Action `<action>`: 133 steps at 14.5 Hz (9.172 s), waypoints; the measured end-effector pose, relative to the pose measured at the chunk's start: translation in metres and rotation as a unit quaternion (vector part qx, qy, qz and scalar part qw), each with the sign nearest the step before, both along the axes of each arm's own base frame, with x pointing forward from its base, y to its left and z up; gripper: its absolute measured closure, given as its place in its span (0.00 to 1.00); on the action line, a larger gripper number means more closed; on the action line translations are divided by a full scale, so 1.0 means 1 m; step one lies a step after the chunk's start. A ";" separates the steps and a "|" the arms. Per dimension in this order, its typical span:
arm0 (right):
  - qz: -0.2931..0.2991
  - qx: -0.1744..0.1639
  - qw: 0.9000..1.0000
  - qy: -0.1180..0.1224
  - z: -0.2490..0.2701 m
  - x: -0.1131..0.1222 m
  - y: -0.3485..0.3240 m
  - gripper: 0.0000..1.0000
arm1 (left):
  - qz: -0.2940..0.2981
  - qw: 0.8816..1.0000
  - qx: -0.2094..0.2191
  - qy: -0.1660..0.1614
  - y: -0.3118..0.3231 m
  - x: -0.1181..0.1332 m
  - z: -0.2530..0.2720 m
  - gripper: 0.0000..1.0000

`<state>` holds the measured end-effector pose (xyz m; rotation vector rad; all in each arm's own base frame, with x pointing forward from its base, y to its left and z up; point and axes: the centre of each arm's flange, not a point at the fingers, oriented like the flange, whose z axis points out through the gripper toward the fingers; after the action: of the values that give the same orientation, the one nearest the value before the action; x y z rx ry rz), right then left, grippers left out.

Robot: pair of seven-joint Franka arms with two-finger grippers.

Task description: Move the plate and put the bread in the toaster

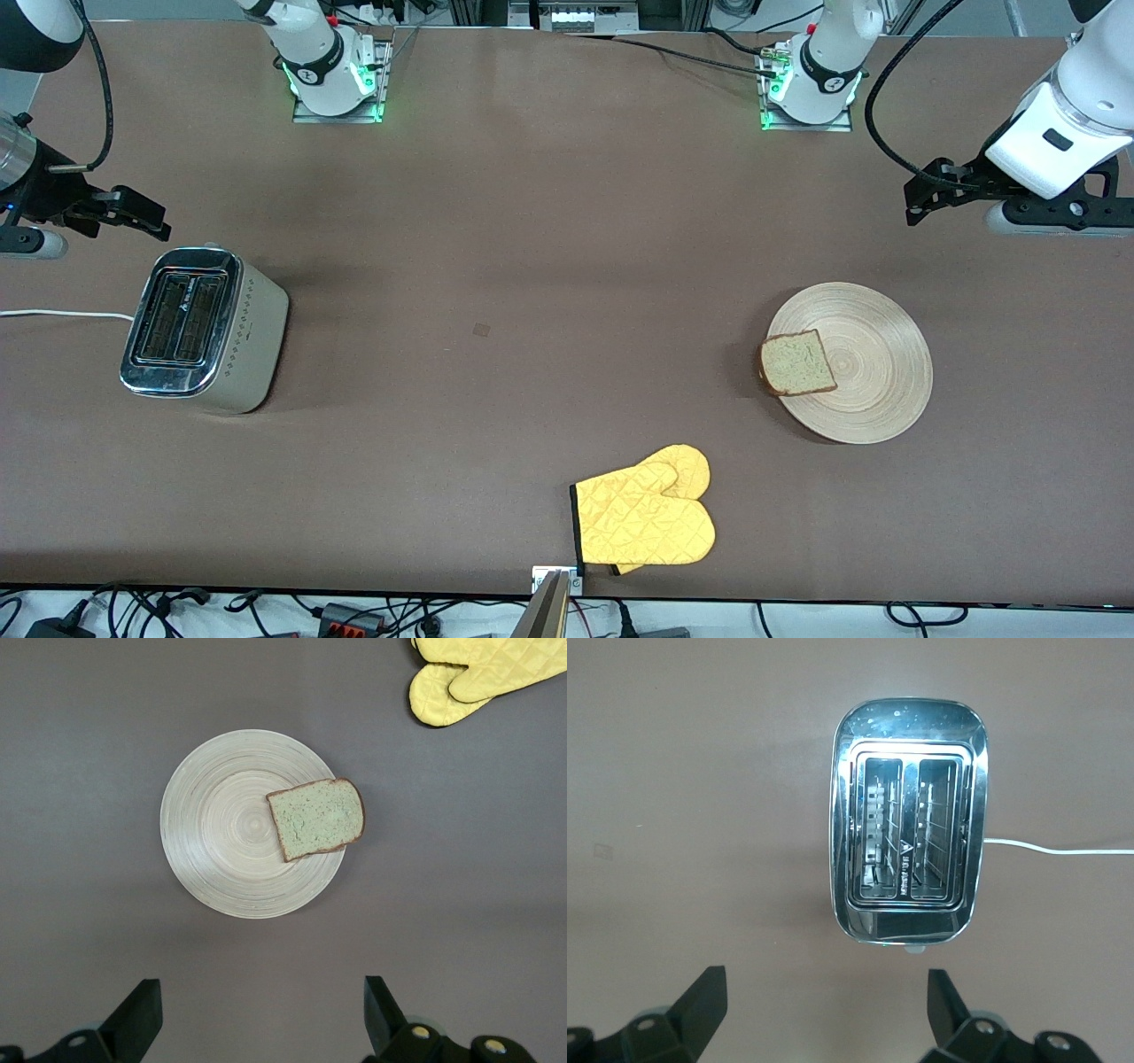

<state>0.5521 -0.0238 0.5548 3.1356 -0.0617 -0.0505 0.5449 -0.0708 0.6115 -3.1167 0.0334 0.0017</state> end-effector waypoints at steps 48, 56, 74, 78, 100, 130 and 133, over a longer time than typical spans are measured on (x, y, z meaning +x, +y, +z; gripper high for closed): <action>-0.004 0.000 1.000 0.006 -0.009 0.007 -0.003 0.00 | 0.094 0.905 -0.403 0.096 0.341 0.026 -0.257 0.00; -0.004 0.000 1.000 0.007 -0.010 0.007 -0.003 0.00 | 0.082 0.868 -0.489 0.021 0.365 0.032 -0.408 0.02; -0.005 0.001 1.000 0.013 -0.016 0.010 -0.004 0.00 | 0.046 0.847 -0.530 -0.015 0.341 0.027 -0.500 0.12; -0.005 0.001 1.000 0.013 -0.015 0.010 -0.004 0.00 | 0.016 0.841 -0.541 -0.016 0.322 0.031 -0.506 0.47; 0.009 -0.002 1.000 0.013 -0.015 0.009 0.010 0.00 | 0.015 0.820 -0.572 -0.002 0.299 0.041 -0.498 0.92; 0.062 0.117 0.990 0.051 -0.195 0.053 0.179 0.00 | 0.077 0.838 -0.540 -0.010 -0.153 0.018 -0.507 0.92; 0.081 0.115 0.989 0.054 -0.212 0.051 0.207 0.00 | 0.076 0.838 -0.540 -0.011 -0.154 0.018 -0.507 0.79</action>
<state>0.6036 0.1835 0.3431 3.3473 0.2134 -0.2441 0.5627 -0.2245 0.1044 -4.2435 -0.3368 -0.0753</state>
